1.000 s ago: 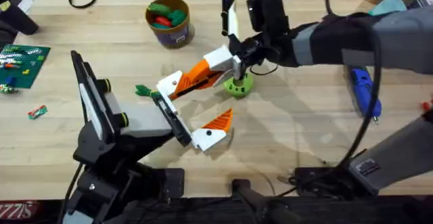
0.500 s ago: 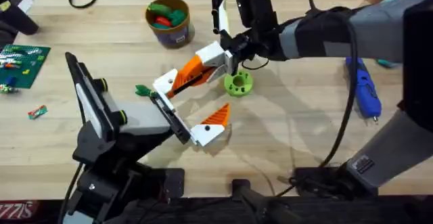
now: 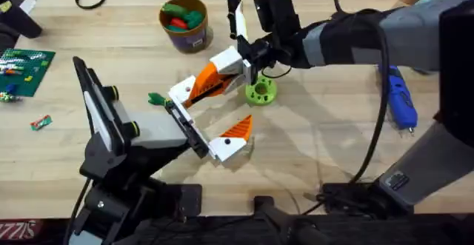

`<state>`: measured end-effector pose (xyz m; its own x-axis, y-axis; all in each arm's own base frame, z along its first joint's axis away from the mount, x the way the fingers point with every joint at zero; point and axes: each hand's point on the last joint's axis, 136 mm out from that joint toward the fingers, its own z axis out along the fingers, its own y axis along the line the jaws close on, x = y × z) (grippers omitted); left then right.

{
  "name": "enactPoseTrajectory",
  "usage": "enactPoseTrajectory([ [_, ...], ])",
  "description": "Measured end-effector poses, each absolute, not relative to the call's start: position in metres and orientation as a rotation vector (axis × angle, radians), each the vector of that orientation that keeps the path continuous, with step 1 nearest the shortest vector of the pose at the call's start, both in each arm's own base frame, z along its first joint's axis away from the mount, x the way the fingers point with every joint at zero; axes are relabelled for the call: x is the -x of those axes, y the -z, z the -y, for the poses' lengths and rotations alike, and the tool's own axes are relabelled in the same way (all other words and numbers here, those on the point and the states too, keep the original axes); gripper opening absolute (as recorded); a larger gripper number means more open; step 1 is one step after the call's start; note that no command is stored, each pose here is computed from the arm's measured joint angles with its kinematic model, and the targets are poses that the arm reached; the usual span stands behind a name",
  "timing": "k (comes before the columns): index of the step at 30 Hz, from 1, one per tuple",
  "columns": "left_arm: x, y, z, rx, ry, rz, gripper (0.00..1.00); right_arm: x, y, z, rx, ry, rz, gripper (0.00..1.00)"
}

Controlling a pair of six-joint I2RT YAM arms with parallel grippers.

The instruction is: Pick up the gripper from the table and insert it into the empty holder that is missing its gripper. Then pick up a screw, insert it into the mounting hole, and use the screwdriver to tighten it. Finally, clean up the table by picking up the vegetable and placing it into the bucket.

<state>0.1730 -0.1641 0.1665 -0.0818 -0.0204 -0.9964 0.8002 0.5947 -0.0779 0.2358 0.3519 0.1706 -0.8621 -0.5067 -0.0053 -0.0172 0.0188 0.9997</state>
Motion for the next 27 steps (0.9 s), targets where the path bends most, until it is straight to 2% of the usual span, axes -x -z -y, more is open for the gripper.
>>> enactPoseTrajectory([
  [7, -0.1729, -0.1662, 0.1641, -0.69, 0.779, -1.511, 0.986, -0.2346, -0.1705, -0.3525, -0.535, 1.9, 1.947, 0.205],
  [13, -0.1722, -0.1667, 0.1647, -0.697, 0.78, -1.506, 0.986, -0.2342, -0.1702, -0.3526, -0.526, 1.894, 1.946, 0.347],
  [22, -0.1719, -0.1669, 0.1649, -0.698, 0.781, -1.504, 0.986, -0.2343, -0.1706, -0.3524, -0.528, 1.895, 1.944, 0.422],
  [27, -0.1665, -0.1663, 0.1691, -0.727, 0.81, -1.498, 0.986, -0.2373, -0.1729, -0.3519, -0.552, 1.916, 1.947, 0.541],
])
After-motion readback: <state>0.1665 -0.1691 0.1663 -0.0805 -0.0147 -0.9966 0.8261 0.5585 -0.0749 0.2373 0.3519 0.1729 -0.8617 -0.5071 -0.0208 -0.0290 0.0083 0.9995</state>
